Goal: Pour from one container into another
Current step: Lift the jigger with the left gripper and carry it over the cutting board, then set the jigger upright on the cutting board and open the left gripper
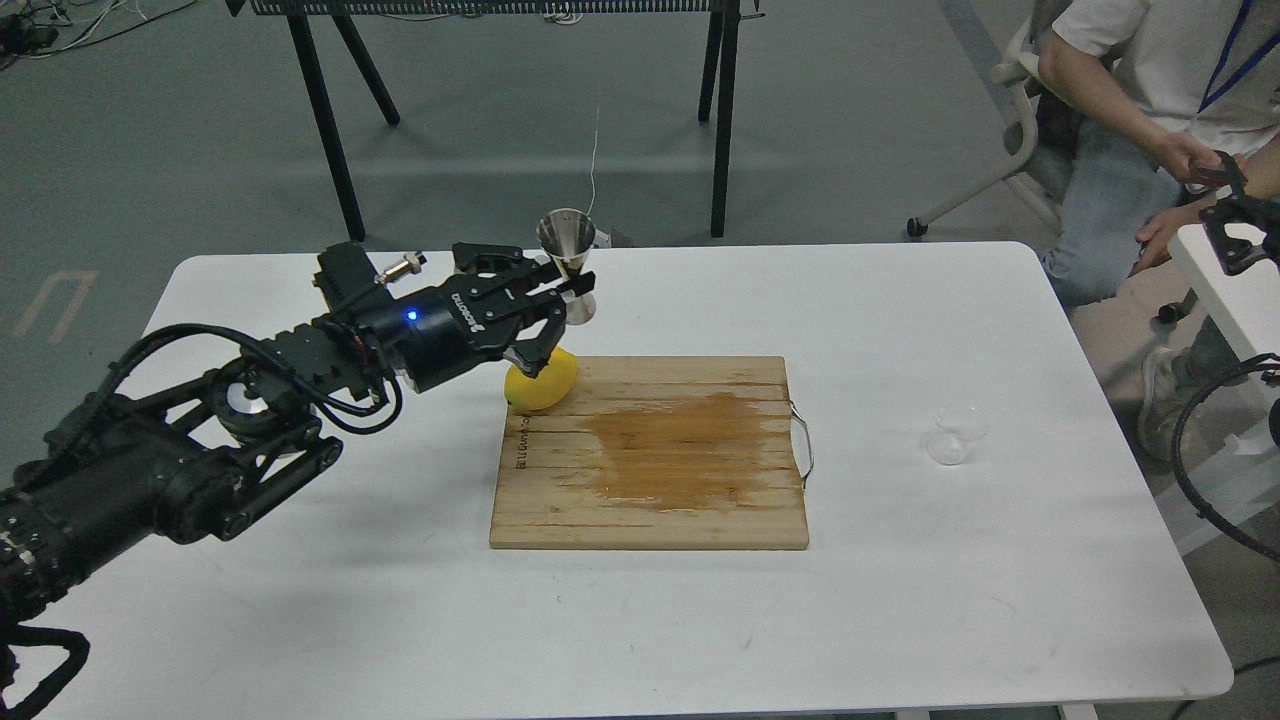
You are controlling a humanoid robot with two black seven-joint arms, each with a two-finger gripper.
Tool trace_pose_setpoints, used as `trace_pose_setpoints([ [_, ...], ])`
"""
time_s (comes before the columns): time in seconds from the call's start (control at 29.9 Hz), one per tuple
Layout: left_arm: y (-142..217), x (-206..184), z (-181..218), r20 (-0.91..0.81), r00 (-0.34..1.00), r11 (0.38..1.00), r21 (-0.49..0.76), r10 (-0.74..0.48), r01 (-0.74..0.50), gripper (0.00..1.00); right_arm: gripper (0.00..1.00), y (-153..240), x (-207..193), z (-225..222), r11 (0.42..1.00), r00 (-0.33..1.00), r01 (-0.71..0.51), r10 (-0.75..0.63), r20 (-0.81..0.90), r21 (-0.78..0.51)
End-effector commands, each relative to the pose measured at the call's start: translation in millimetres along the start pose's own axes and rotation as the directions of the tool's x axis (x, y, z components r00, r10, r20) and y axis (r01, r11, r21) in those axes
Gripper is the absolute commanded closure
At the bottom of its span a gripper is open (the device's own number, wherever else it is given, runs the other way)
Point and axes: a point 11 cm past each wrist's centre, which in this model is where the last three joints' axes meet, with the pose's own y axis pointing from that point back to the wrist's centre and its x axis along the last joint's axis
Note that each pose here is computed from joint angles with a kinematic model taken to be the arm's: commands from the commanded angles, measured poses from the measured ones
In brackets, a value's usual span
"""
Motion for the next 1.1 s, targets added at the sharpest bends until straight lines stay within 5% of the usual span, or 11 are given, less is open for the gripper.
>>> trace_pose_setpoints([
  [0.0,-22,-23,37,-0.034,0.999,0.996,-0.083,-0.043,0.04,0.94,0.0,2,3,2,1.0,1.0,-0.006,0.006,0.0,-0.004],
  [0.4,-37,-77,60,-0.047,0.981,0.979,-0.095,-0.188,0.183,0.93,0.0,7,8,0,1.0,1.0,-0.019,0.019,-0.008,-0.006],
  [1.07,-47,-91,71,-0.069,0.974,0.974,-0.085,-0.215,0.209,0.9,0.0,12,14,-2,0.999,0.999,-0.032,0.032,-0.004,0.002],
])
